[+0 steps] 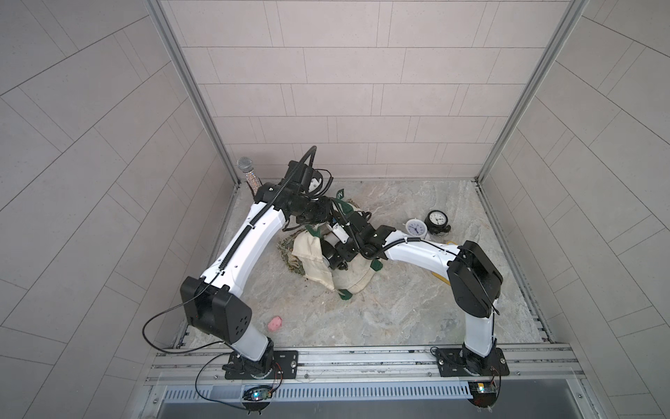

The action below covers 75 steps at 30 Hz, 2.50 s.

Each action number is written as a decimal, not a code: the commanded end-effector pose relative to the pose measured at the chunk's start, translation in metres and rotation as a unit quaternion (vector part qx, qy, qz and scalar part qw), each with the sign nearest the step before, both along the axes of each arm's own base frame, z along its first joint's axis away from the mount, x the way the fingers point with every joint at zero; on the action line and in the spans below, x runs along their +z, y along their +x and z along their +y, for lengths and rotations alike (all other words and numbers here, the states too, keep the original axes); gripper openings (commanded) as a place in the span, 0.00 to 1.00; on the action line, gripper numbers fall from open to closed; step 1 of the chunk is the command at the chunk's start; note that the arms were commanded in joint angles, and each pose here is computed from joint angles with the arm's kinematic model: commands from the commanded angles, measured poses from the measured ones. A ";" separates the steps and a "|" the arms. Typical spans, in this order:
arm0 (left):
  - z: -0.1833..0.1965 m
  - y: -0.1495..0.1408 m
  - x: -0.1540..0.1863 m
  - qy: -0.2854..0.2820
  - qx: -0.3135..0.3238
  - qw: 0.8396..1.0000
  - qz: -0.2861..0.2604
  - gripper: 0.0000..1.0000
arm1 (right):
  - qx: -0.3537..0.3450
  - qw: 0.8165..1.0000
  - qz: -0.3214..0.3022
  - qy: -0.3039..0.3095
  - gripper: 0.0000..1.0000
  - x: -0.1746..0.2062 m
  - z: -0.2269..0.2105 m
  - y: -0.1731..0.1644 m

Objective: Take the alarm clock out of the canvas bag
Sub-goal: Pick up the alarm from the canvas bag.

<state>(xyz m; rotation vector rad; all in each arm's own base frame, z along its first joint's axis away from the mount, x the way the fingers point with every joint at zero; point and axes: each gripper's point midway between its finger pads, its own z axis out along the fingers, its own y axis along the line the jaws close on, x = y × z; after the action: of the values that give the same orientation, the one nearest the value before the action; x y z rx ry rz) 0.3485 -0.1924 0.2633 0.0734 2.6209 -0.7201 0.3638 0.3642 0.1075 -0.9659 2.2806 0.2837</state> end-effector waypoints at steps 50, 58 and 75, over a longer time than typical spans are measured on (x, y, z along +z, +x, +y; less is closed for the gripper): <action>-0.017 -0.022 0.019 -0.050 -0.033 0.998 0.004 0.00 | 0.033 0.986 -0.108 0.126 0.21 0.020 0.039 0.027; -0.013 -0.014 0.019 -0.042 -0.022 0.999 -0.002 0.00 | 0.042 0.988 -0.094 0.112 0.21 0.024 0.005 0.005; -0.011 -0.012 0.017 -0.037 -0.025 0.999 -0.001 0.00 | 0.029 0.991 -0.079 0.106 0.18 0.044 -0.060 -0.029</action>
<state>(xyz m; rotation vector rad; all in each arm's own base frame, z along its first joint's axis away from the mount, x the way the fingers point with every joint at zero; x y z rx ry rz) 0.3404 -0.1998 0.2557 0.0868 2.6526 -0.7757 0.3308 0.3181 0.1252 -0.9468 2.0795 0.4773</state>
